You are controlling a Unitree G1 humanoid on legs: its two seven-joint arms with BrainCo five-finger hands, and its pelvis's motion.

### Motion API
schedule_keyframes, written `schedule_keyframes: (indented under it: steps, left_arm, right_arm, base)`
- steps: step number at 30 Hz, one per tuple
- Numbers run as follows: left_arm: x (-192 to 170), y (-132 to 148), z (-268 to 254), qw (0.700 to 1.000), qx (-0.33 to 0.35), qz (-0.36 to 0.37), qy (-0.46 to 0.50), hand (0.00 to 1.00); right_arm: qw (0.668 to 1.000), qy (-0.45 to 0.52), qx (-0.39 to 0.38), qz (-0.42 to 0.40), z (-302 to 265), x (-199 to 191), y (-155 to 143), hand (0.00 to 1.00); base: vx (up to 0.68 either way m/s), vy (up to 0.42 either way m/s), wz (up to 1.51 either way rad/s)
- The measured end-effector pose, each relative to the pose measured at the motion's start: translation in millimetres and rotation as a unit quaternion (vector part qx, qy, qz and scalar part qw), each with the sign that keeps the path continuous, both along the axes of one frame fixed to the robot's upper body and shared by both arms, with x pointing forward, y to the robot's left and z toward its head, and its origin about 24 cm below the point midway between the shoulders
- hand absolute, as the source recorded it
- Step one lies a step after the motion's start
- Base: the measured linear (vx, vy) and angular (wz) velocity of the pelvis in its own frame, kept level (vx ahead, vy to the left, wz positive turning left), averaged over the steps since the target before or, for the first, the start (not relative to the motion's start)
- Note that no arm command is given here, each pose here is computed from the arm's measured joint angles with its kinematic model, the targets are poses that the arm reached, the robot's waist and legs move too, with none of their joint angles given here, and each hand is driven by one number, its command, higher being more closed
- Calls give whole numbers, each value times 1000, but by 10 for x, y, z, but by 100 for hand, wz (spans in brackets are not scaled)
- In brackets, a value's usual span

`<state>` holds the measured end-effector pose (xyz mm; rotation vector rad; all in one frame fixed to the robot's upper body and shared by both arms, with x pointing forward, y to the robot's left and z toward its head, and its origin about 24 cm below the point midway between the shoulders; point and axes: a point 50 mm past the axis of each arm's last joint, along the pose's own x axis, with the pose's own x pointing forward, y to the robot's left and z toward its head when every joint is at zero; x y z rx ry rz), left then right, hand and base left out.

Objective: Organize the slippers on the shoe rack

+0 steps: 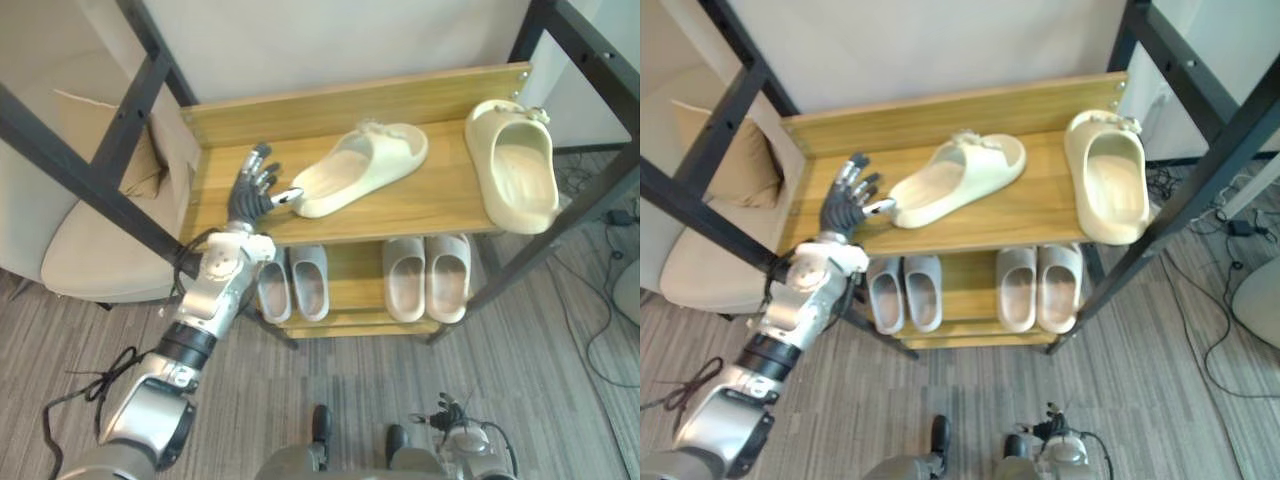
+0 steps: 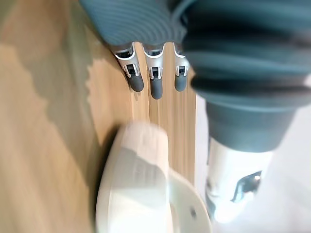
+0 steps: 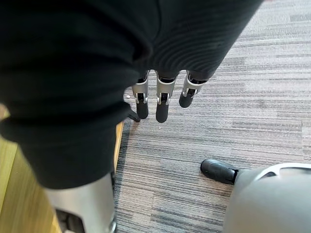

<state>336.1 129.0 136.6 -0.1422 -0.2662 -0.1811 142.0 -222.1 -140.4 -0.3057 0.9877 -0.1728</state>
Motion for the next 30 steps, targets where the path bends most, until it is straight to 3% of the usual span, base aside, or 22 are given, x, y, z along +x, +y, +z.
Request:
schedule_keyframes:
  steps: [6, 18, 30]
  left_arm:
    - [-82, -247, -61, 999, -12, -52, 8, 0]
    - [-322, -1000, -72, 979, -57, -196, 26, 0]
    - [-405, -1240, -86, 969, -57, -236, 37, 0]
  right_arm:
    - [1000, 8, -1, 0, -19, -31, -1, 0]
    - [1000, 8, -5, 21, -17, 1, 47, 0]
    - [999, 6, -6, 36, -12, 34, 88, 0]
  base:
    - [-12, -5, 4]
    - [-3, -1, -2]
    - [-15, 0, -4]
